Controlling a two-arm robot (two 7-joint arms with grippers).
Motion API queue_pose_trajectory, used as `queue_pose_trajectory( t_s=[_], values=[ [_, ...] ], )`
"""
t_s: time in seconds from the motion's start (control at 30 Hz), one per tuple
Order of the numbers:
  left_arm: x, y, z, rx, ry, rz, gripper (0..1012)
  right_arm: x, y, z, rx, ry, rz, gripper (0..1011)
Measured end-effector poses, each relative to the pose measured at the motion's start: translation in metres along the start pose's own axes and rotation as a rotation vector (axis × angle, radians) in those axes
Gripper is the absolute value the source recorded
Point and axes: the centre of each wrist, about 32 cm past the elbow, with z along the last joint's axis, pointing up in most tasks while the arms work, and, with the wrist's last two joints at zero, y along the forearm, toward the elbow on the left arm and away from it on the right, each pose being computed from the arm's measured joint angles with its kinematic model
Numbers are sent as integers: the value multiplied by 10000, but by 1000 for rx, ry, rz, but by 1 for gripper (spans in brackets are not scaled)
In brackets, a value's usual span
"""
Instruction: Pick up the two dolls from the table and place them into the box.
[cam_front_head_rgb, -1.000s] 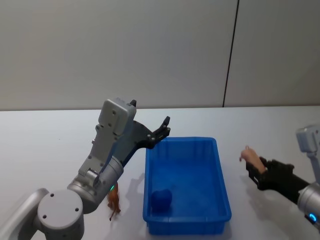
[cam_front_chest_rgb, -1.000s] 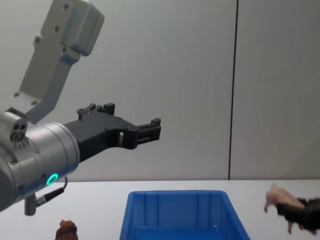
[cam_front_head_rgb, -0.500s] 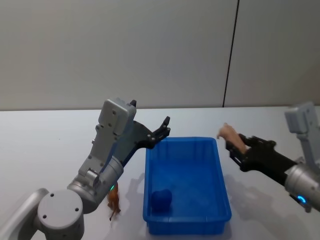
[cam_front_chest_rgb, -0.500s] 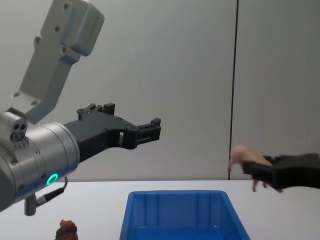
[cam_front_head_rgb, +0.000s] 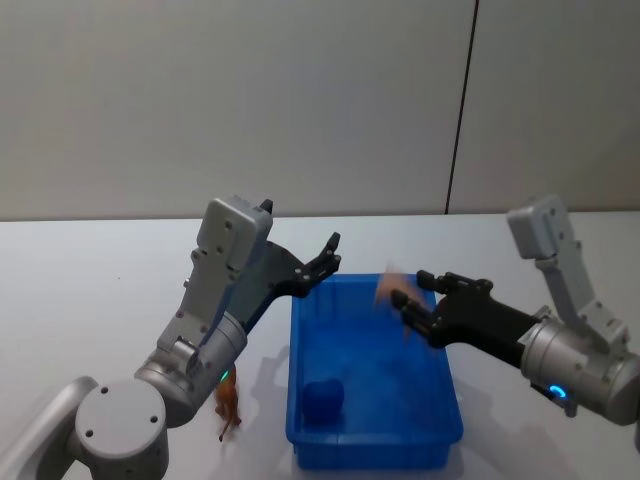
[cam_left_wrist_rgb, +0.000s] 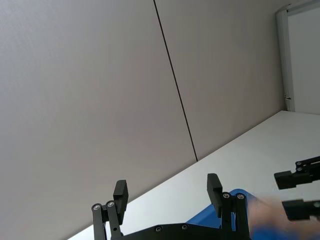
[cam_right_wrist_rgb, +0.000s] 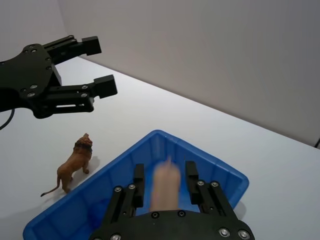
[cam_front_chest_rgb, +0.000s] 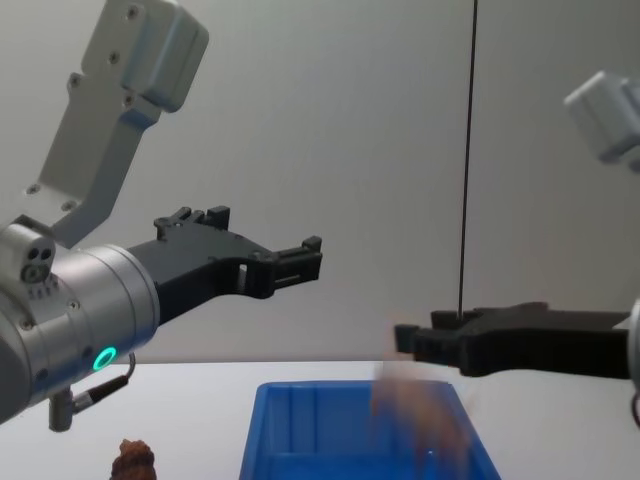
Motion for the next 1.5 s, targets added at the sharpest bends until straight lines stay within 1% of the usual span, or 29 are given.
queue_pose_trajectory(
  t_s=[0.03,0.07,0.13,0.17,0.23,0.3,0.33,0.4,0.43,0.5,0.53,0.63,0.83,0.93,0.97,1.0,1.1,1.17,1.37,1.5],
  values=[
    [0,0,0,0,0,0,1001,-9,23,4,-5,0,8,474],
    [0,0,0,0,0,0,1001,-11,29,4,-8,0,10,490],
    [0,0,0,0,0,0,1001,-21,57,3,-16,1,18,576],
    [0,0,0,0,0,0,1001,-22,63,2,-19,1,19,594],
    [0,0,0,0,0,0,1001,-25,82,0,-25,2,21,677],
    [0,0,0,0,0,0,1001,-24,92,-4,-31,1,21,715],
    [0,0,0,0,0,0,1001,-22,94,-3,-32,1,21,771],
    [0,0,0,0,0,0,1001,-21,97,-5,-33,0,21,808],
    [0,0,0,0,0,0,1001,-18,98,-5,-33,0,19,861],
    [0,0,0,0,0,0,1001,-15,95,-6,-32,-2,17,898],
    [0,0,0,0,0,0,1001,-11,92,-6,-32,-3,15,943],
    [0,0,0,0,0,0,1001,17,55,-16,-26,-8,-4,1000],
    [0,0,0,0,0,0,1001,68,-53,-44,-8,-3,-34,1001],
    [0,0,0,0,0,0,1001,117,-160,-79,4,7,-56,1001],
    [0,0,0,0,0,0,1001,117,-160,-79,4,7,-56,1001],
    [0,0,0,0,0,0,1001,138,-206,-95,8,10,-65,1001],
    [0,0,0,0,0,0,1001,166,-278,-121,15,17,-77,1001],
    [0,0,0,0,0,0,1001,203,-371,-151,20,22,-95,1001],
    [0,0,0,0,0,0,1001,251,-506,-193,30,31,-123,1001],
    [-1,2,-2,1,0,0,1001,268,-562,-209,34,34,-134,1001]
  ],
)
